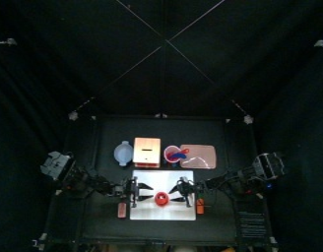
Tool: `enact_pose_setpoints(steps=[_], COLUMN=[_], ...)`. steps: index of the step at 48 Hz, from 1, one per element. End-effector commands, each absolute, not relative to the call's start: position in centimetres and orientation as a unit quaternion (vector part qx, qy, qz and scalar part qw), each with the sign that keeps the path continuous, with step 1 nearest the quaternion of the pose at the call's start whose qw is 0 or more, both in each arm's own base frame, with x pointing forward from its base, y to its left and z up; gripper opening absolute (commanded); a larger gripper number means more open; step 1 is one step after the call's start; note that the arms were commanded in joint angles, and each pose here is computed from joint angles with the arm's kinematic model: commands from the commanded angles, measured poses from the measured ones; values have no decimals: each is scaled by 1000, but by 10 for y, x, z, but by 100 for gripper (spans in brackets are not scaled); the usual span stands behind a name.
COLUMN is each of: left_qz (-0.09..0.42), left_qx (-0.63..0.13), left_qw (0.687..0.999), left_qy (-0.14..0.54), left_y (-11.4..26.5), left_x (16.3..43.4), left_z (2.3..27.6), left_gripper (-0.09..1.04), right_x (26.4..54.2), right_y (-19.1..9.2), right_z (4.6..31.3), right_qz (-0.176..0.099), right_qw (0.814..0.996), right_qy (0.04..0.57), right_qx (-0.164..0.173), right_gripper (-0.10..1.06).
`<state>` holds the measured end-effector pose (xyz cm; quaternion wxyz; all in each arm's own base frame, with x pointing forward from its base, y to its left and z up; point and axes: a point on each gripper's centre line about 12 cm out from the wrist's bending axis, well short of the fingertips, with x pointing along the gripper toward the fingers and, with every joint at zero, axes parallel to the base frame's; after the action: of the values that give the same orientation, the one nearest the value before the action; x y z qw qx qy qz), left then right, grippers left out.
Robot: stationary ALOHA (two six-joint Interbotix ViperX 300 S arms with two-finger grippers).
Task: Get the cutter from the drawer then cut the dough then place the extra dough in the bowl
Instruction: Cut the dough
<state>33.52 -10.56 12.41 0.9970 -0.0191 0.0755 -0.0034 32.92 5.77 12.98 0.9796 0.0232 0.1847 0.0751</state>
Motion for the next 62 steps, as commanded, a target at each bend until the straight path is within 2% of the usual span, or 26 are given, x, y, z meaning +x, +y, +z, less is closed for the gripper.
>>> enact_pose_setpoints(steps=[1,6,15,25,46,62], left_qz=[10,18,24,41,48,48], left_qx=[-27,-28,-27,-31,-22,-22], left_qw=[997,997,996,995,995,994], left_qy=[69,76,76,88,88,92], left_y=[-112,-112,-113,-108,-103,-103], left_x=[341,342,350,356,373,373], left_z=[120,114,107,100,99,98], left_gripper=[79,79,79,78,77,77], right_x=[320,316,332,342,352,358], right_y=[65,79,93,80,85,87], right_z=[130,128,127,115,126,115], right_qz=[36,16,18,-2,13,17], right_qw=[991,994,995,994,996,992], right_qy=[122,103,98,109,90,127], right_qx=[31,20,22,14,11,9], right_gripper=[78,78,78,78,78,78])
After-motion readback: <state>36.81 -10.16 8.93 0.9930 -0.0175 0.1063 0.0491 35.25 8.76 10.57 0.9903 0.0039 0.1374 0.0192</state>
